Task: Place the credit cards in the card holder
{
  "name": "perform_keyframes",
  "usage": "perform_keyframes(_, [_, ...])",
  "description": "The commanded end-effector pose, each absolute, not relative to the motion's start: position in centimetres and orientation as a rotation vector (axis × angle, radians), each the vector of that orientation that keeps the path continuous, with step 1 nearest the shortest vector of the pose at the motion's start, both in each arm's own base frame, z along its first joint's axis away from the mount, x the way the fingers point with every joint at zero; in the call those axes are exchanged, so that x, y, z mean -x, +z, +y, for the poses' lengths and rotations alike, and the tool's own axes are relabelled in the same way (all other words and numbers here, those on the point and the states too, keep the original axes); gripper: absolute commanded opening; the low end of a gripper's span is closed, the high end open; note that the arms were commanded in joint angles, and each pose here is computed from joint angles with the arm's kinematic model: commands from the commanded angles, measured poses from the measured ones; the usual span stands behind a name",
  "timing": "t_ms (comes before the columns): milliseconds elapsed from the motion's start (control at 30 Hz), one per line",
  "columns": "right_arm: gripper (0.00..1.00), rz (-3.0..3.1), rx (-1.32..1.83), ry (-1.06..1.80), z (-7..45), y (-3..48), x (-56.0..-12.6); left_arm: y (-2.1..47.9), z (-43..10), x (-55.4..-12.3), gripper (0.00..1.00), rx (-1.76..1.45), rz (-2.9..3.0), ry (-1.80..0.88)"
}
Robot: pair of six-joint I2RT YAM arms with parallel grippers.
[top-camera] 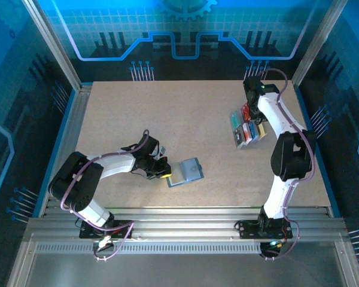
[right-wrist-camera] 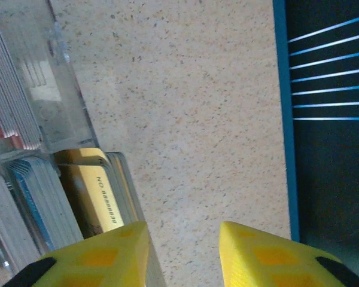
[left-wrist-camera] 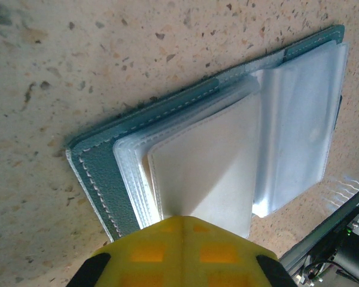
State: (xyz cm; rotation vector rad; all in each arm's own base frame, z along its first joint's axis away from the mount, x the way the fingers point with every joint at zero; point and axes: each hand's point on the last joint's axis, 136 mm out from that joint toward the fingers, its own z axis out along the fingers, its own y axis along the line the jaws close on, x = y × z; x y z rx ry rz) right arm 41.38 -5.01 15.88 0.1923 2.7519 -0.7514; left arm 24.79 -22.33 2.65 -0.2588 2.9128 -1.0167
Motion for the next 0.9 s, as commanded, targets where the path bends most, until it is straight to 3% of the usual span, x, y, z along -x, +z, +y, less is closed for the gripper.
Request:
perform_keyframes(0, [0.37, 2.796, -0.294, -0.541, -4.8, 14.6, -41.3, 2.4, -22.0, -24.3, 0.03, 0.254, 2.935, -1.032])
perform_keyframes(233, [0.44, 2.718, -0.4, -0.287, -4.9, 15.7, -40.7, 2.2, -21.9, -24.3, 0.03, 0.262, 2.939, -1.029])
perform_keyframes(467, [0.43, 2.741, -0.456, 0.026, -3.7, 14.5, -40.8, 2.4, -22.0, -24.5, 0.03, 0.261, 2.935, -1.039])
perform_keyframes(867, [0.36, 2.741, -0.45, 0.177, -2.3, 14.3, -40.8, 2.3, -22.0, -24.4, 0.03, 0.26, 2.935, -1.038])
